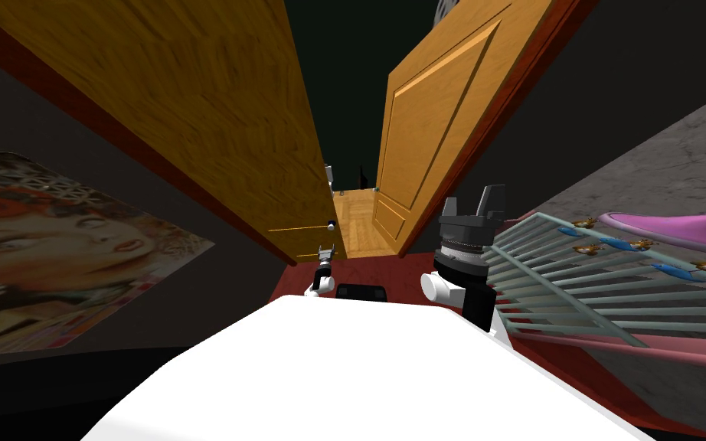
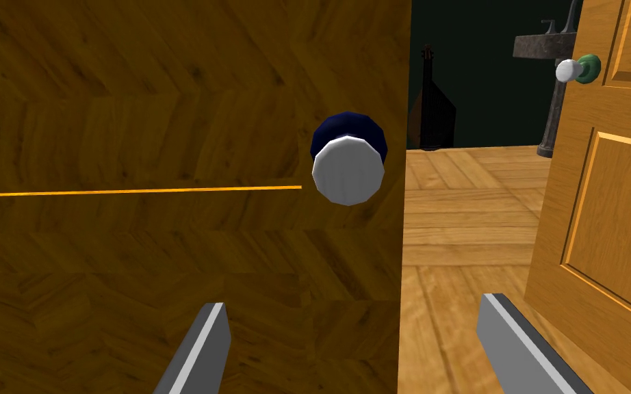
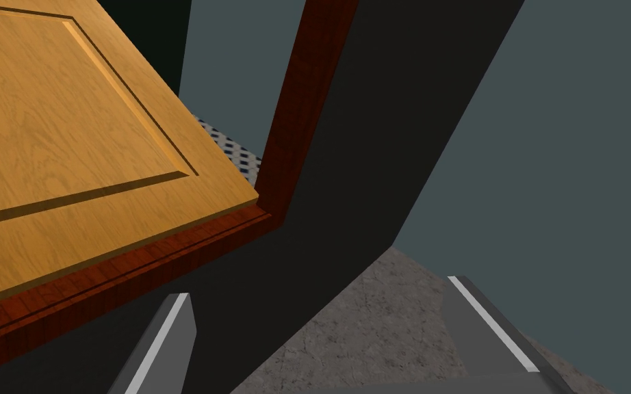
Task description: Push the door open
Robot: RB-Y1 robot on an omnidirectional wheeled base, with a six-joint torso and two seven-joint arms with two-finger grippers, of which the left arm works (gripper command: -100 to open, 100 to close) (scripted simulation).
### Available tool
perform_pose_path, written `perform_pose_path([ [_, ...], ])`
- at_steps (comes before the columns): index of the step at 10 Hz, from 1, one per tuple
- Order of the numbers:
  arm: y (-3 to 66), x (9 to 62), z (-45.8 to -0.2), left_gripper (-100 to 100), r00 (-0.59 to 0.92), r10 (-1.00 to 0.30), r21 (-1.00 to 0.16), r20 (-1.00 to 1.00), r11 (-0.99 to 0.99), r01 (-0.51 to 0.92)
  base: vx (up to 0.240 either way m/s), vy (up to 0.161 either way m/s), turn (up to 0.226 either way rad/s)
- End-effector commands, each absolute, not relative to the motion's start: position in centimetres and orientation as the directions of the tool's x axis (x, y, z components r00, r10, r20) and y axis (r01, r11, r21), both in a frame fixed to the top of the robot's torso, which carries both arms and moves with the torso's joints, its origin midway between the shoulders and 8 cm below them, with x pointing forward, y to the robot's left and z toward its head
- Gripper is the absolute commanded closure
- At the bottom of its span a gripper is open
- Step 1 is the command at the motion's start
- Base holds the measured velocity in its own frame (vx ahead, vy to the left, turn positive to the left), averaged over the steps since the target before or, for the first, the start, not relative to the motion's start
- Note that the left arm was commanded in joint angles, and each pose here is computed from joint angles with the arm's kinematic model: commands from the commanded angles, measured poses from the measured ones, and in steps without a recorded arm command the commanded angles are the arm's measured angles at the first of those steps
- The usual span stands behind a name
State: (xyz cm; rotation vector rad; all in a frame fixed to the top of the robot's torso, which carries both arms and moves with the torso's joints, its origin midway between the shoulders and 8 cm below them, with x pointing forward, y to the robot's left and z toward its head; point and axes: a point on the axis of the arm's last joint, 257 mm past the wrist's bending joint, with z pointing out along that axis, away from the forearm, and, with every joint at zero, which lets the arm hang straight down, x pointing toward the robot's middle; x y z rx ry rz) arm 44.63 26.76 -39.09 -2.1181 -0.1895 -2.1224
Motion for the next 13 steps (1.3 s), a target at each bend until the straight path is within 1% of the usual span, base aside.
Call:
perform_pose_path([
  [1,26.8,44.6,-39.1,-100,-0.001,-0.008,-0.008,1.0,-0.983,0.185,0.006,0.007,0.022],
  [3,25.9,44.8,-39.1,-100,-0.001,-0.004,-0.004,1.0,-0.988,0.157,0.029,0.03,0.097],
  [5,25.9,44.8,-39.1,-100,-0.001,-0.004,-0.004,1.0,-0.988,0.157,0.027,-0.012,-0.049],
  [11,25.9,44.8,-39.1,-100,-0.001,-0.004,-0.004,1.0,-0.988,0.157,0.003,-0.001,-0.004],
  [13,25.1,44.9,-39.2,-100,0.0,-0.001,-0.001,1.0,-0.991,0.132,0.04,0.03,0.094],
])
